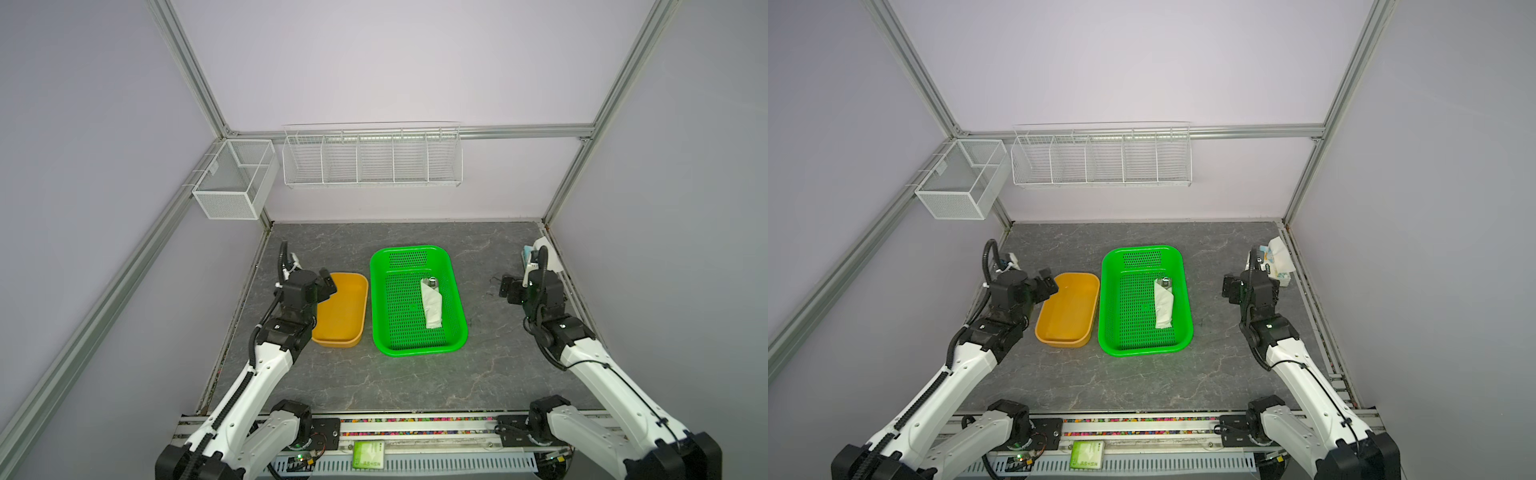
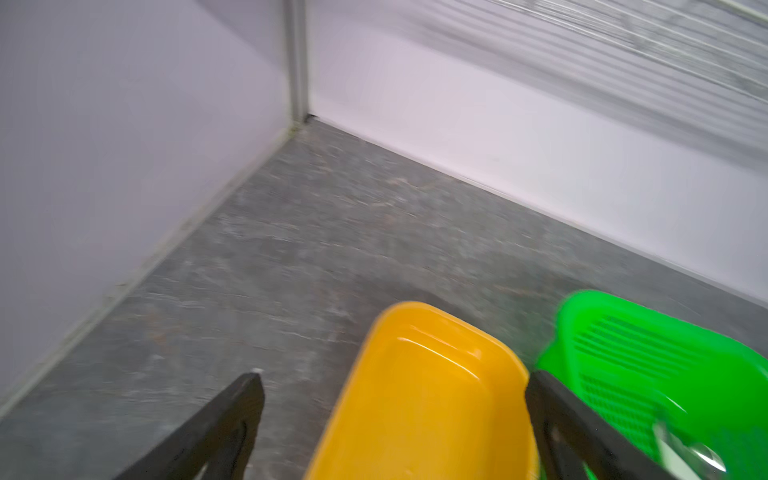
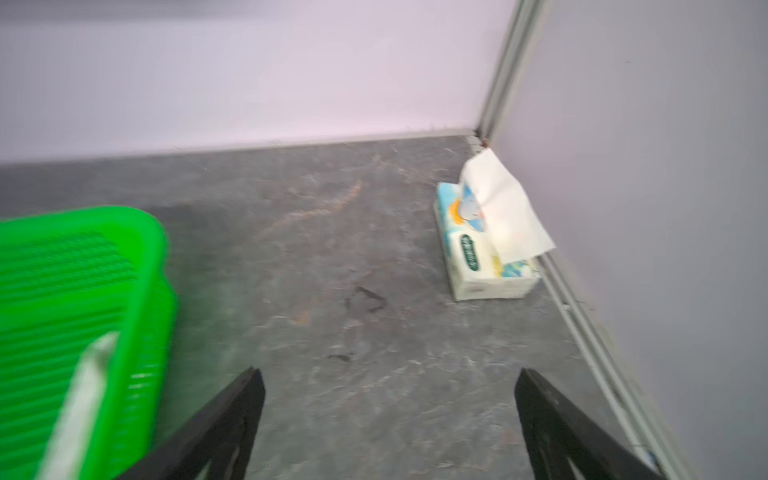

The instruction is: Place the utensils on the paper napkin and roll it up

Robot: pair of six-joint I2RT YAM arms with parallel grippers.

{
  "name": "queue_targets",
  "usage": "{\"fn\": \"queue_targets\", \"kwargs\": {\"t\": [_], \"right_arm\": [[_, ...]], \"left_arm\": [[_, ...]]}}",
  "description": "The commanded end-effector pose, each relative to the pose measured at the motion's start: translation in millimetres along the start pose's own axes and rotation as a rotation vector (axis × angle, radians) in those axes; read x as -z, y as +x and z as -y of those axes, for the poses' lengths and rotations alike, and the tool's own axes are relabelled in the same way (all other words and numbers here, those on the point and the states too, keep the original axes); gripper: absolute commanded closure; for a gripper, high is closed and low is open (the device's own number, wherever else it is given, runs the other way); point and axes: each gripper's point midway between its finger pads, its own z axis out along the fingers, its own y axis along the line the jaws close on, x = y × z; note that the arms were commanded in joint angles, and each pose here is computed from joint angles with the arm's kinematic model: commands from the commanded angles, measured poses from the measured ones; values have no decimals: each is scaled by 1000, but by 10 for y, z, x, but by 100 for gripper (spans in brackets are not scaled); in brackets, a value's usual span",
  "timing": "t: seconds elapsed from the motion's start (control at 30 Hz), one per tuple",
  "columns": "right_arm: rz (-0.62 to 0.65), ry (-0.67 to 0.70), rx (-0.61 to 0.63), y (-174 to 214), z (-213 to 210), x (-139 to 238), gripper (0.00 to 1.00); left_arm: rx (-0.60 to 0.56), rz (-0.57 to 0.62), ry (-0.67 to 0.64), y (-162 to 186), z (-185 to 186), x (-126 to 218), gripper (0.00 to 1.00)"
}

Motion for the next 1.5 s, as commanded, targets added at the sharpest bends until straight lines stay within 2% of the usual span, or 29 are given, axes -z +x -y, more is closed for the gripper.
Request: {"fn": "queue_targets", "kwargs": {"t": [0.0,0.07,0.23,0.37,0.47,0.53,0.73,0.83,0.9,0.97,1.17,1.47], "right_arm": [[48,163,40,22,379,-305,2],[59,97,33,93,286,-429,1],[141,-74,63,217,-47,-581,0],[148,-165,105,360,-246,-678,0],[142,-218,136,477,-359,-738,2],[176,-184,115,509,-297,-738,2],[273,-210,99,623,-290,-613,1],[273,-184,95,628,-264,-669,0],[221,-151,80,635,-216,-730,0],[200,-102,62,624,-146,-804,11],[174,-81,46,620,-107,-860,11],[161,-71,37,627,-78,-877,11]], "left_arm": [[-14,117,-143,-190,-532,-193,1],[11,113,-151,-172,-716,-360,1],[-121,91,-264,16,-957,-758,1],[-126,21,-166,251,-814,-942,1],[-101,34,-143,415,-820,-981,1],[-105,85,-117,412,-795,-979,0],[-97,84,25,447,-572,-891,0],[-74,134,139,457,-410,-833,1],[-109,159,188,506,-343,-815,0],[-110,187,191,548,-359,-812,0],[-80,270,197,636,-407,-840,0],[-121,197,198,658,-313,-968,0]]}}
